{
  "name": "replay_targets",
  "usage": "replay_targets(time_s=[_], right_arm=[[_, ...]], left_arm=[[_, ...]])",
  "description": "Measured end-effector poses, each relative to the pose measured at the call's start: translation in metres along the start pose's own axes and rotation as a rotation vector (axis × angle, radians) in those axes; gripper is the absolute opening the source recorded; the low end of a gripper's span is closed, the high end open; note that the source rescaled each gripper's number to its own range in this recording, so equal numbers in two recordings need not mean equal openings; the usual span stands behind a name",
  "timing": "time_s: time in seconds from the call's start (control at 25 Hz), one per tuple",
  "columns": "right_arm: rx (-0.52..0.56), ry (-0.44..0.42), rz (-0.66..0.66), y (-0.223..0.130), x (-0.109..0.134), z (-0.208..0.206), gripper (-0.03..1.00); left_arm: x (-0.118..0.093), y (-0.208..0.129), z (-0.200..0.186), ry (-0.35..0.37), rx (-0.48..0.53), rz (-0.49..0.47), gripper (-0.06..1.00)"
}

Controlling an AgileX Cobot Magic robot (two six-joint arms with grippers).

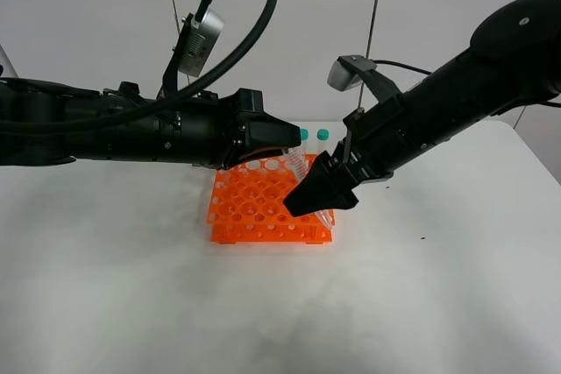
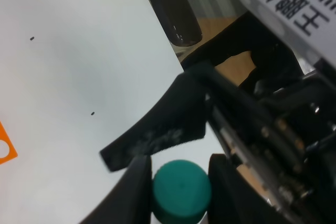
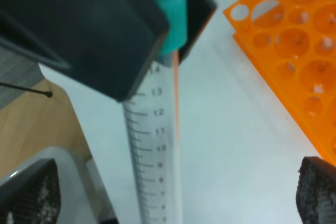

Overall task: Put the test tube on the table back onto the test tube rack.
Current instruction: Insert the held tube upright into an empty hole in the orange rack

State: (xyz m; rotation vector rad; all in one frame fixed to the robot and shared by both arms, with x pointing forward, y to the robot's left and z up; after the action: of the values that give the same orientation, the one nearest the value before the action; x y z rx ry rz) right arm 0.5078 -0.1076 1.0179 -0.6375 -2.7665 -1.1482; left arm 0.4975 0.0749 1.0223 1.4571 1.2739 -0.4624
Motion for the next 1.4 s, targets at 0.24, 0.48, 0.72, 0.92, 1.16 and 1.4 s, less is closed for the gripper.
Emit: replay_targets(time_s=[0.24,0.48,0.72,0.92,1.16,1.4], right_arm=[[0.157,0.0,0.08,0.014,0.004,-0.028,0.98],[0.244,-0.211,0.191,0.03,-0.012,-0.06,0.98],[0.297,-0.398,0.303,0.022,-0.034,-0.065,0.98],[0.355,-0.445,0.323,0.012,-0.058,-0.047,0.98],[0.321,-0.491,0.447,-0.008,-0.097,-0.055,0.98],[0.344,-0.558,0.604,-0.046,-0.128,-0.097,0.96]], left_arm=[[0.0,0.0,0.0,0.0,0.0,0.0,0.01],[0.0,0.0,0.0,0.0,0.0,0.0,0.01],[0.0,0.0,0.0,0.0,0.0,0.0,0.01],[0.0,0.0,0.0,0.0,0.0,0.0,0.01],[0.0,0.0,0.0,0.0,0.001,0.001,0.01],[0.0,0.0,0.0,0.0,0.001,0.001,0.01]])
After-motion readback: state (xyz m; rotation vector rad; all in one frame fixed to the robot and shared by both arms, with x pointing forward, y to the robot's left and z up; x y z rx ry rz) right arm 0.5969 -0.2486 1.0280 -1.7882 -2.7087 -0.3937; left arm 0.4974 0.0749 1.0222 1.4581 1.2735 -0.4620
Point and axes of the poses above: a point on each arm's last joint axis where the gripper is mounted, z pointing out along that axis toward the gripper, x along the wrist's bending axis when the last joint is at zero, y = z × x, the point moved 3 cm from there along z, pointing out along that axis toward the gripper, and after that the axes turned 9 degrees about -z, right-handed, at the moved point
